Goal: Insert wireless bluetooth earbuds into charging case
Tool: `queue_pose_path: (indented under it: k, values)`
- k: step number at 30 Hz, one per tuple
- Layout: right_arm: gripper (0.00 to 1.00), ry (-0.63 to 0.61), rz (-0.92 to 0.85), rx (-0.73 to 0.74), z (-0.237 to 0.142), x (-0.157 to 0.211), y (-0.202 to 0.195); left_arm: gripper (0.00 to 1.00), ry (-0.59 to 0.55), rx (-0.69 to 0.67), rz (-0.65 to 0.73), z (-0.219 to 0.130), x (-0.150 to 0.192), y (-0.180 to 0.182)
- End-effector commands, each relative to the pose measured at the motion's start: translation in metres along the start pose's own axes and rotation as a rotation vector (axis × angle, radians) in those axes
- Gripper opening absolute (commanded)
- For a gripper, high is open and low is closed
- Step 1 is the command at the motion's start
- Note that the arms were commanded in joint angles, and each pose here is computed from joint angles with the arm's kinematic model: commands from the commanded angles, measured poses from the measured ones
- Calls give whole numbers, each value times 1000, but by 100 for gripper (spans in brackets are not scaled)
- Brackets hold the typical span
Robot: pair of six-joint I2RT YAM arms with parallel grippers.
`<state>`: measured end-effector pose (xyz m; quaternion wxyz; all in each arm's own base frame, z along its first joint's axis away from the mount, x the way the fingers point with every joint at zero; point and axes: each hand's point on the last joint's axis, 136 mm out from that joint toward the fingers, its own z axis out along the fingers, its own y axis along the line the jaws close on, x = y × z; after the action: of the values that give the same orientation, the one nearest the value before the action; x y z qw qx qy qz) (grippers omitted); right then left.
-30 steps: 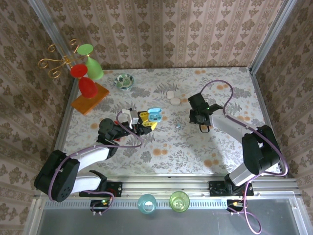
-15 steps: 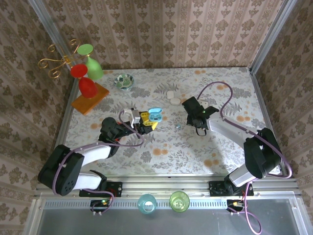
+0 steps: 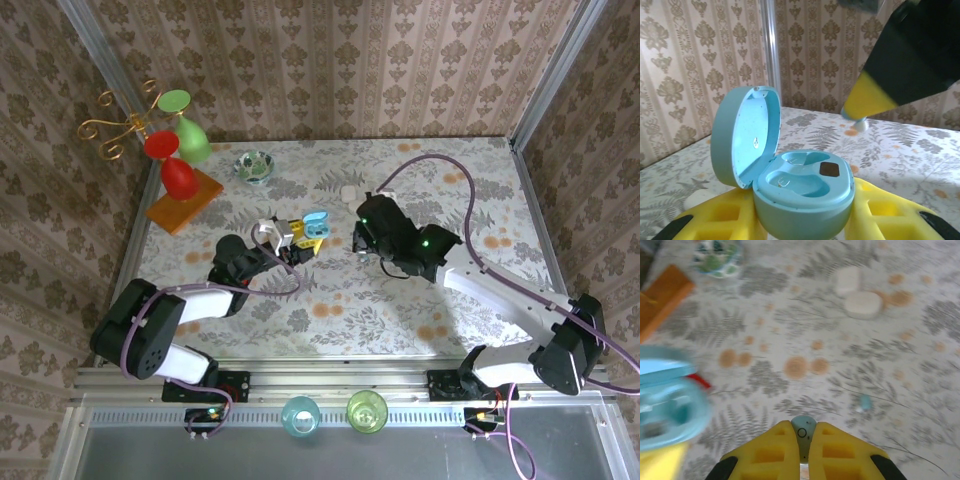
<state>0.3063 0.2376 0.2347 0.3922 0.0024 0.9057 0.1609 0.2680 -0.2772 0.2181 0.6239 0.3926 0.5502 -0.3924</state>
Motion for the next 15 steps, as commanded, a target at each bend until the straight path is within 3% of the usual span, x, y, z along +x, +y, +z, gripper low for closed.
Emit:
queue_pose_path:
  k: [1, 7, 15]
  values:
    - [7, -66, -70, -116, -10, -20, 41, 31, -47, -50, 102, 3, -14, 10]
    - [7, -61, -115, -208, -1, -24, 83, 31, -48, -52, 121, 4, -15, 8]
    - [6, -53, -141, -229, 12, -24, 98, 31, -50, -46, 124, 4, -16, 6]
